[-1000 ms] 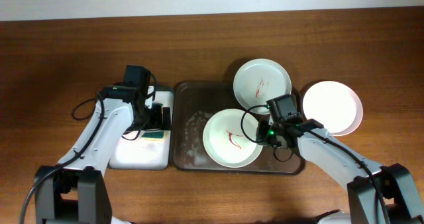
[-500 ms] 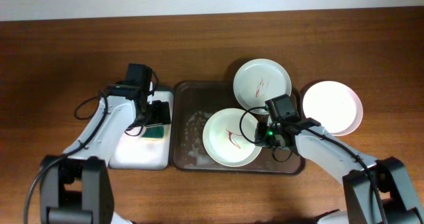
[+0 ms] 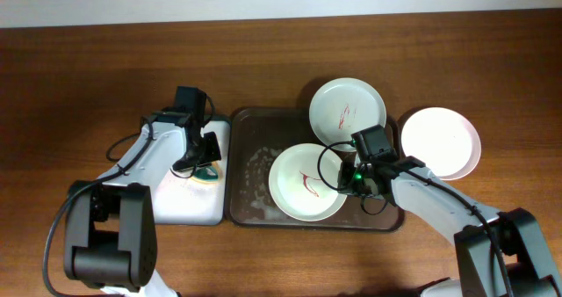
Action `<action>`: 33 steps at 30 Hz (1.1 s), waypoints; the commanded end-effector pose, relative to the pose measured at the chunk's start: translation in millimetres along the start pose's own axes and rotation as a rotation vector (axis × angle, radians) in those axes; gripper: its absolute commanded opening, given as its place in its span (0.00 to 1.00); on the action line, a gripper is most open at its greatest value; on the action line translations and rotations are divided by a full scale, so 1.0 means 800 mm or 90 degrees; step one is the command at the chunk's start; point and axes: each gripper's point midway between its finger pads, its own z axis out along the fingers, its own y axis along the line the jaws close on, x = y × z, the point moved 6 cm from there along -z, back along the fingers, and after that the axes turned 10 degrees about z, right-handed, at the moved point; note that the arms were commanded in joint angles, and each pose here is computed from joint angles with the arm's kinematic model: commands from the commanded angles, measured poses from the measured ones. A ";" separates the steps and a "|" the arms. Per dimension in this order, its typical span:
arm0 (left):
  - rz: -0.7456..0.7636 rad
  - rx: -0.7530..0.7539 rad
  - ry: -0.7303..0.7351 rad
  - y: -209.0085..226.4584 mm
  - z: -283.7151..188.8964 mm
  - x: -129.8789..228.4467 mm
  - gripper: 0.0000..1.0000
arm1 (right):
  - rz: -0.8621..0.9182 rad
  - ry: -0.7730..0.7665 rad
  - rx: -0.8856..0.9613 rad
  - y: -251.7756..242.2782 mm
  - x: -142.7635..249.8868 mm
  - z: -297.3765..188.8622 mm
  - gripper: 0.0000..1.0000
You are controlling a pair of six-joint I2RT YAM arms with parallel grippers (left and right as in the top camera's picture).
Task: Clean dirty plates on tray and stack at the side
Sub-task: 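Dip the sponge in the basin and lift it with the left gripper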
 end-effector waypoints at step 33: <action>-0.040 -0.339 -0.306 0.005 -0.138 -0.001 0.00 | 0.003 0.024 0.023 -0.008 0.010 0.010 0.07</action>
